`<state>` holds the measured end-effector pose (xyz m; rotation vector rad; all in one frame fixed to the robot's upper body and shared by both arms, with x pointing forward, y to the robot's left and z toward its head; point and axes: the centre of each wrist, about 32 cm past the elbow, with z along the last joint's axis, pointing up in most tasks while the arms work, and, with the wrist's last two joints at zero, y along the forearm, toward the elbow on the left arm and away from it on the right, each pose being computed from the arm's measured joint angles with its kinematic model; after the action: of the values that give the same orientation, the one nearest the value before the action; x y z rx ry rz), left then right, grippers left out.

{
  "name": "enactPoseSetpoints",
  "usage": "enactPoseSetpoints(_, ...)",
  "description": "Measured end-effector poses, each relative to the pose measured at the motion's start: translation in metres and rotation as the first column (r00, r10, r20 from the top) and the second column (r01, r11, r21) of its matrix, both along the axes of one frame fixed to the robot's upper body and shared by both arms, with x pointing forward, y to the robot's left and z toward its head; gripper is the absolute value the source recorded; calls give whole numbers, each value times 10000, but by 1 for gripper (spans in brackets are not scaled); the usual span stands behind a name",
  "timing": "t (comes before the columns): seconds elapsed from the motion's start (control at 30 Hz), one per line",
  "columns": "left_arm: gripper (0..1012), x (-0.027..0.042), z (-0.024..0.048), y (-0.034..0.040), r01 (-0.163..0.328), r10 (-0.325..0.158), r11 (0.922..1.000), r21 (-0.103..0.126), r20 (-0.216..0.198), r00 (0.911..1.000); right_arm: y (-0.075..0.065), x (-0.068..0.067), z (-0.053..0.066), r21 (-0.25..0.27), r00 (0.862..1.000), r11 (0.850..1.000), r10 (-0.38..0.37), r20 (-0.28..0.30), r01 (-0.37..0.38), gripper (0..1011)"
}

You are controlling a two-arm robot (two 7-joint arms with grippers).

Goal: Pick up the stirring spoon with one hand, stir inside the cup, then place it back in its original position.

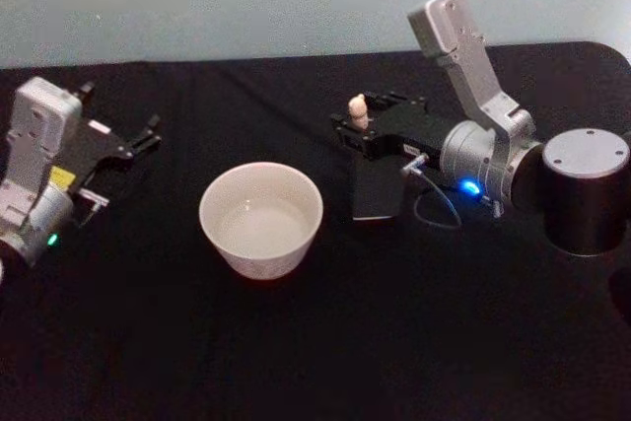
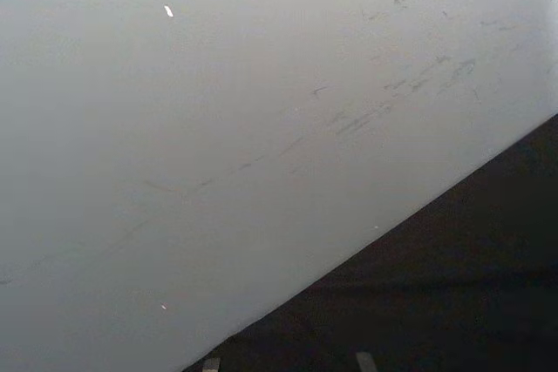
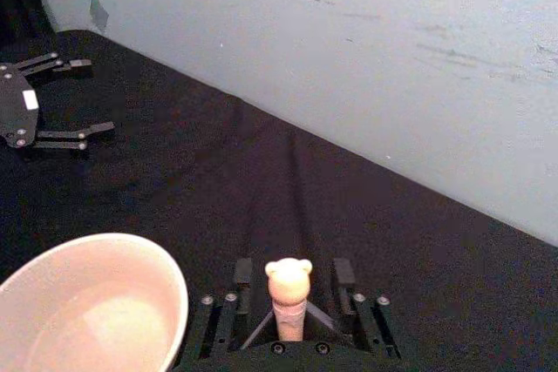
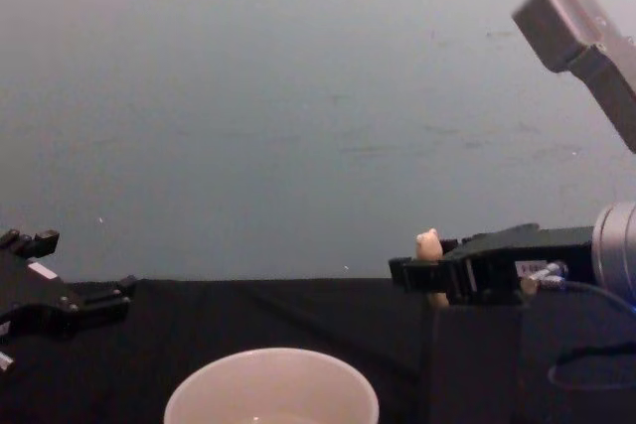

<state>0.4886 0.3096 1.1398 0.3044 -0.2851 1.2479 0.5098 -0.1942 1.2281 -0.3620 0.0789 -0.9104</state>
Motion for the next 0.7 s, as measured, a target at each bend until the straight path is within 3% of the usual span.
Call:
enactPoseSetpoints(0.37, 1001, 0, 0, 0, -1, 1, 10000, 0, -1, 10000, 0, 0, 0, 10, 10000, 10000, -2, -1, 2, 235)
enactPoseSetpoints(0.7, 1001, 0, 0, 0, -1, 1, 10000, 0, -1, 10000, 0, 0, 0, 14, 10000, 10000, -2, -3, 2, 223)
